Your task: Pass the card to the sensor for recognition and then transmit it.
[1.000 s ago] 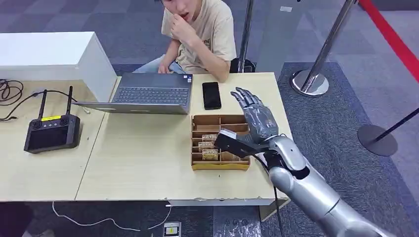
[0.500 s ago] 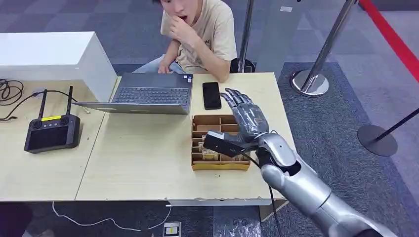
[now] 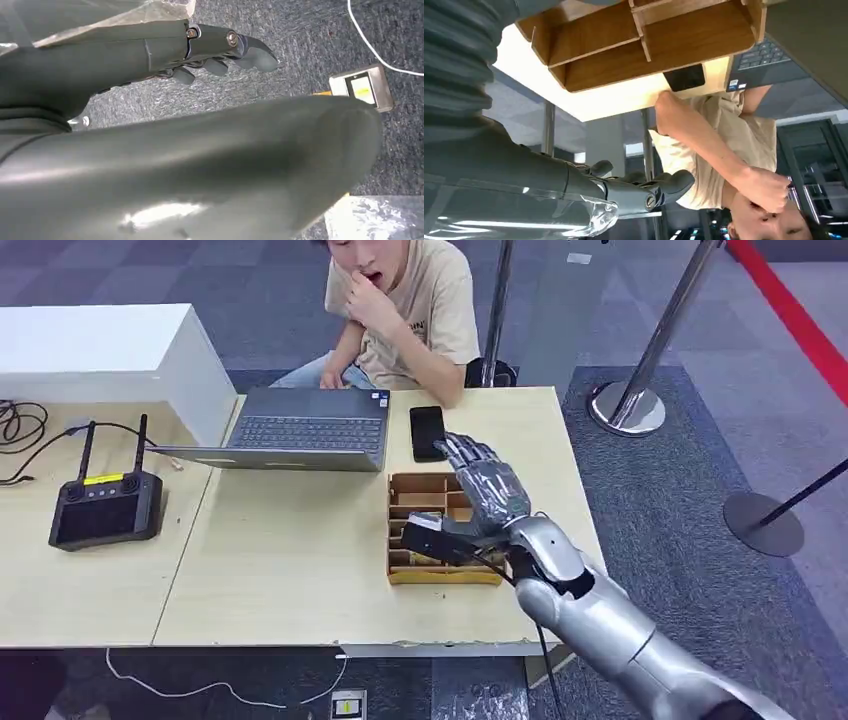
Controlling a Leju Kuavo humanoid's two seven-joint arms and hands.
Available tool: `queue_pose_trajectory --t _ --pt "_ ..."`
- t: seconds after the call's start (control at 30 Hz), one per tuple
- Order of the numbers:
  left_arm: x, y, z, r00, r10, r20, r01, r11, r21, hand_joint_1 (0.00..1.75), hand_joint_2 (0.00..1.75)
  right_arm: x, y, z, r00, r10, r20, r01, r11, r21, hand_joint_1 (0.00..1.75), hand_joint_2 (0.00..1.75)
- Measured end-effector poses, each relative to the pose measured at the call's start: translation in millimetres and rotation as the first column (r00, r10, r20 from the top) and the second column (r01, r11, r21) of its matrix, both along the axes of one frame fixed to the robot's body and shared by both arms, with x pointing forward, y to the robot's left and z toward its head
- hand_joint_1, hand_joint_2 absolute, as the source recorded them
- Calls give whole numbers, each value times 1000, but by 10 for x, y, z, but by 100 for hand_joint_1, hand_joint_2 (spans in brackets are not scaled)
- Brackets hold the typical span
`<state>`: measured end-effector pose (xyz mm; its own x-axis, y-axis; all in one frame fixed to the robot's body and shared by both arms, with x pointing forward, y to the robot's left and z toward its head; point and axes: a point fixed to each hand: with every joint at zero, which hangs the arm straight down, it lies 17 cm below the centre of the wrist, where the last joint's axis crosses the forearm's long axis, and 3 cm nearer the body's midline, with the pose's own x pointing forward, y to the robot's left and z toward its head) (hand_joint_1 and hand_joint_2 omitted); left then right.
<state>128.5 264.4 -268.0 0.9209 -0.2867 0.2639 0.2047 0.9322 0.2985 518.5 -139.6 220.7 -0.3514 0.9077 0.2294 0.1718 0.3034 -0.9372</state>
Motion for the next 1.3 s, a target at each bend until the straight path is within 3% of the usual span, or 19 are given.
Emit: queue_pose_trajectory --t 0.73,1.3 --pt "-5 -18 -2 1000 -3 -2 3 1000 -7 0 0 67 218 -168 998 28 -47 -29 999 -18 0 175" --pt "-5 -10 -3 1000 -8 -1 8 1000 -4 0 0 114 286 -440 994 28 -106 -40 993 -107 0 175"
